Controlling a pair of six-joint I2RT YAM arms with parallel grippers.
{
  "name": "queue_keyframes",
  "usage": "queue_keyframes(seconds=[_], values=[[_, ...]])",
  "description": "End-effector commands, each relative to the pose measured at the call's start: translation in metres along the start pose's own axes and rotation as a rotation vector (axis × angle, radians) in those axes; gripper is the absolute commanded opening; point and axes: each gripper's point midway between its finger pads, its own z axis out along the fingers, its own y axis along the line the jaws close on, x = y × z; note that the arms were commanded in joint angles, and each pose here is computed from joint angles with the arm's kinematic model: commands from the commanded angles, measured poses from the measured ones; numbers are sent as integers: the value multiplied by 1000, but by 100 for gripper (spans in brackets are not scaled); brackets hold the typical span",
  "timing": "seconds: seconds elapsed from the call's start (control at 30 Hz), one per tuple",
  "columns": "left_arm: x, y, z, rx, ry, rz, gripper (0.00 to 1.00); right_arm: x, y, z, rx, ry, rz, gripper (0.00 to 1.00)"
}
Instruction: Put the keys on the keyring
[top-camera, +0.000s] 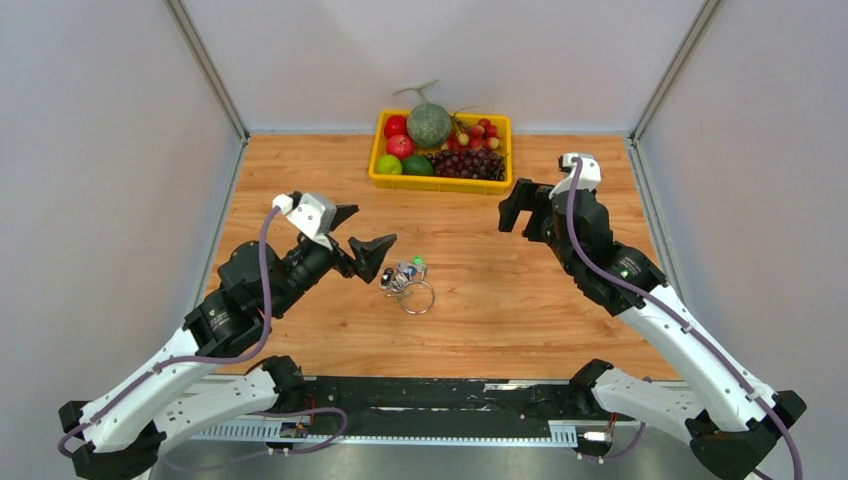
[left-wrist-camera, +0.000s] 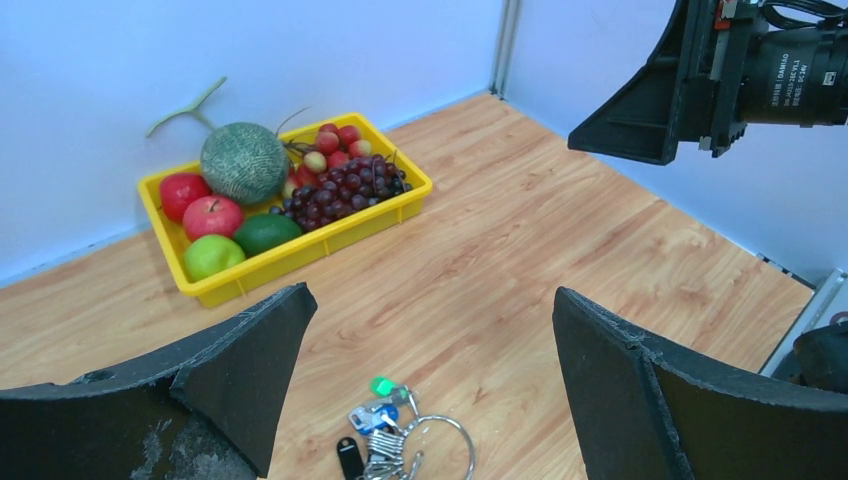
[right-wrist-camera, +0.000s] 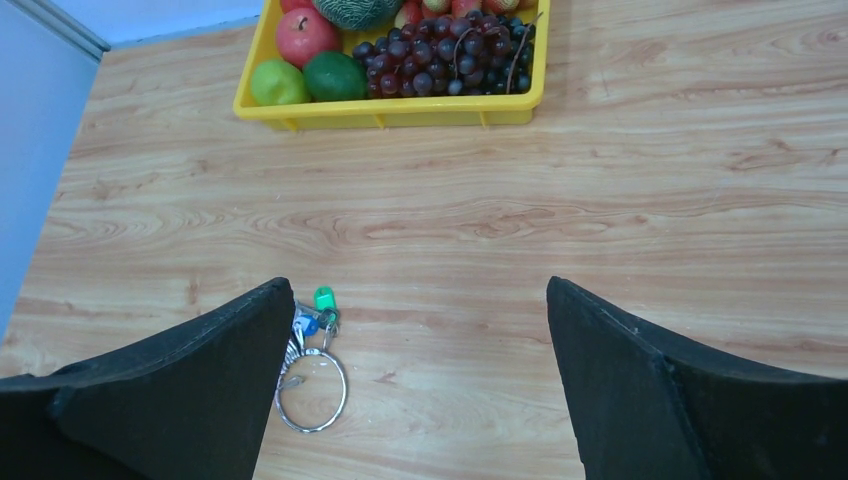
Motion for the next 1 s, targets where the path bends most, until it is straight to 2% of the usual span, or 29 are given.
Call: queue_keyframes(seconds=[0.0, 0.27, 0.67, 0.97], values=[[1, 3, -7, -14, 2, -6, 100, -34, 4, -3, 11, -97, 31, 100], [-2, 0, -16, 20, -27, 3, 100, -48, 17, -4, -31, -115, 33, 100], [0, 5, -15, -1, -30, 36, 100, -36, 28, 9, -85, -90, -24, 100], [6, 12, -11, -40, -18, 67, 100, -64, 19, -4, -61, -225, -47, 100]])
